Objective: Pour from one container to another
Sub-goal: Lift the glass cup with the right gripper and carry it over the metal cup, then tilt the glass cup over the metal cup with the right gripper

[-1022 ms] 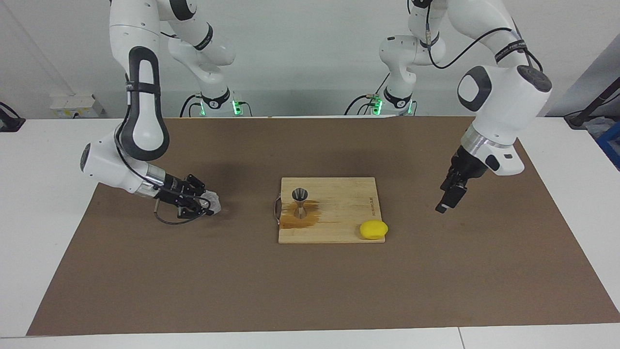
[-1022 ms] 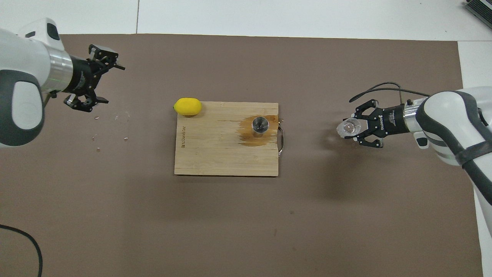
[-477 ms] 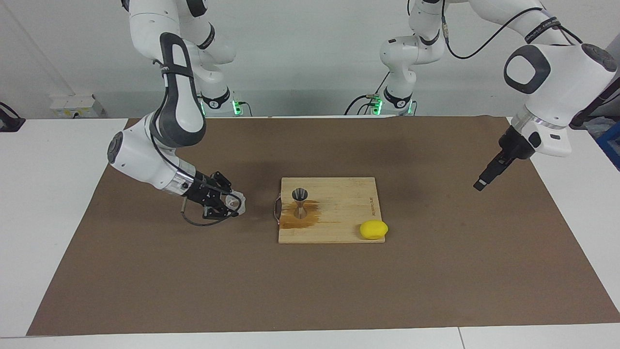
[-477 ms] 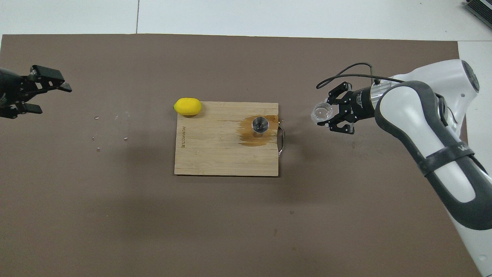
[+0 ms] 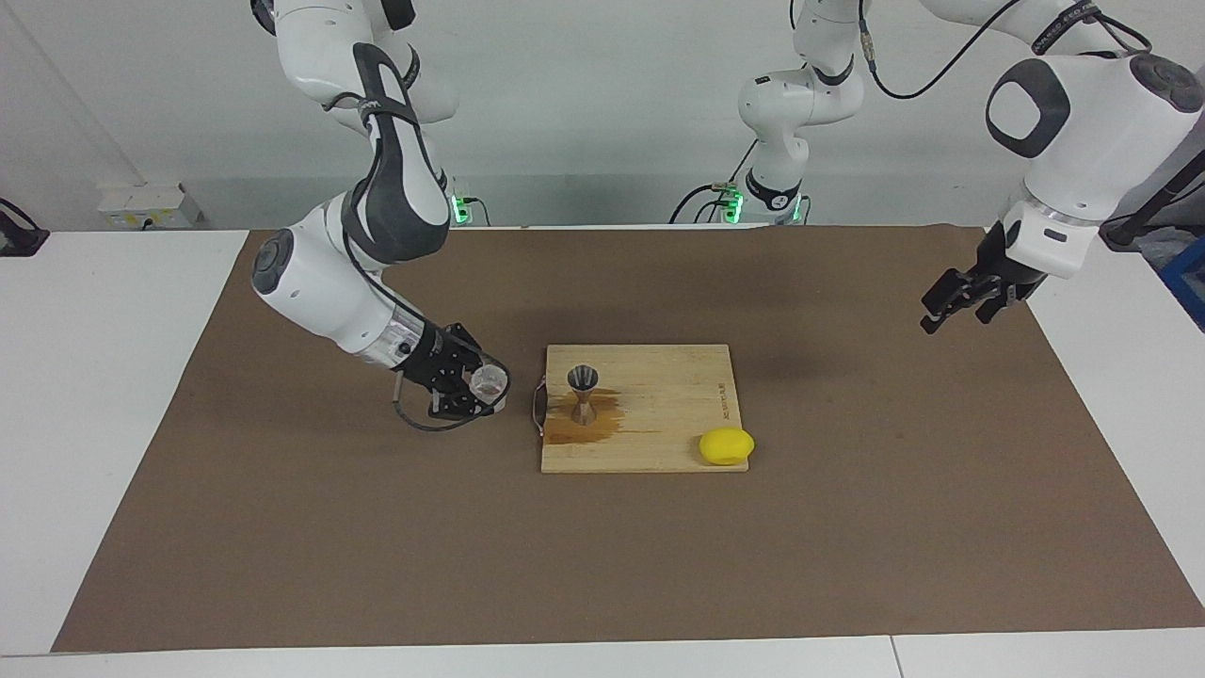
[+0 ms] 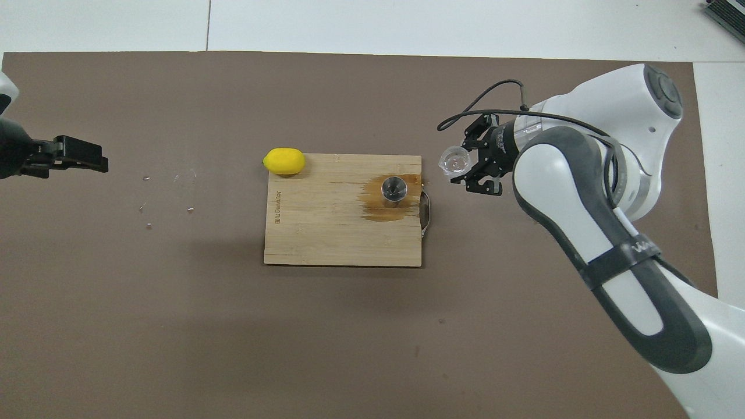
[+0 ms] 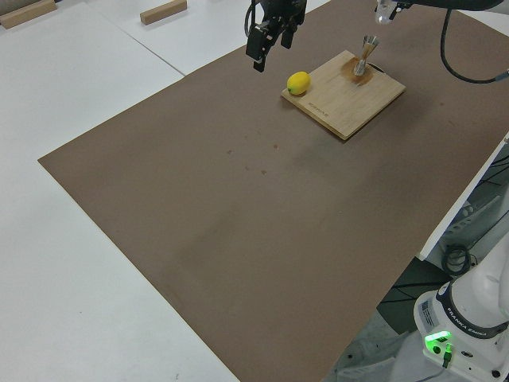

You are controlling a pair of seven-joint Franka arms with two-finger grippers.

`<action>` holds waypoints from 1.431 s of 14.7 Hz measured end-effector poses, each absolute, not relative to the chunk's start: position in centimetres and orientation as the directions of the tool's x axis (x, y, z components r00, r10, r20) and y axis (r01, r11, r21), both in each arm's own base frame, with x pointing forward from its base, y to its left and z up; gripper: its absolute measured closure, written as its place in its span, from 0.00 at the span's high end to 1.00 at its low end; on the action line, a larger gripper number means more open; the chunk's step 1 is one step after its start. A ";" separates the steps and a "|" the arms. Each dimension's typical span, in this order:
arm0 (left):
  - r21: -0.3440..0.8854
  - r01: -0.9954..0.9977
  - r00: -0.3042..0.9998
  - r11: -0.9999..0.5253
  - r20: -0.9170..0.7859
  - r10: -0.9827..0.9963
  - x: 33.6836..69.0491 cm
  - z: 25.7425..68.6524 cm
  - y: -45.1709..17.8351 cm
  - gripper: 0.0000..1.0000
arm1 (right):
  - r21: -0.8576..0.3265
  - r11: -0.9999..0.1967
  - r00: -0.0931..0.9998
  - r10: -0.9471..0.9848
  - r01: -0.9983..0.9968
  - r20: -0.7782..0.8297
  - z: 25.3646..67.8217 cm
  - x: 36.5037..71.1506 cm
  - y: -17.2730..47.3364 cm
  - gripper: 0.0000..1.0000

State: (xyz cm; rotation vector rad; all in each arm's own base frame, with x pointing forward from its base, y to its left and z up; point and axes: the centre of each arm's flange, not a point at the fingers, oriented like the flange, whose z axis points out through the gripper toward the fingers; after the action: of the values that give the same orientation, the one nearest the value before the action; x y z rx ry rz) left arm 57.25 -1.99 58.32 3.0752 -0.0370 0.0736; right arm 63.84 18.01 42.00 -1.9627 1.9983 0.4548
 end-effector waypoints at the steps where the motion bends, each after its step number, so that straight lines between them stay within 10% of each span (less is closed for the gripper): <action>1: 0.042 -0.060 0.998 -0.997 0.038 -0.058 56.5 59.0 -3.1 1.00 | 0.008 0.003 -0.006 -0.914 -1.000 -0.405 42.2 63.8 19.1 0.51; 21: 0.059 -0.124 0.992 -0.991 0.016 -0.123 53.8 63.4 -6.3 1.00 | -0.081 -0.259 0.268 -0.956 -0.962 -0.121 41.6 61.3 28.1 0.51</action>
State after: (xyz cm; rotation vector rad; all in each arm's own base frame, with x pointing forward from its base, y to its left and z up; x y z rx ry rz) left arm 53.83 -6.32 63.43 3.0755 -0.1903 0.0185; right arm 61.28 28.08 41.58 -2.3880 1.8201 0.0718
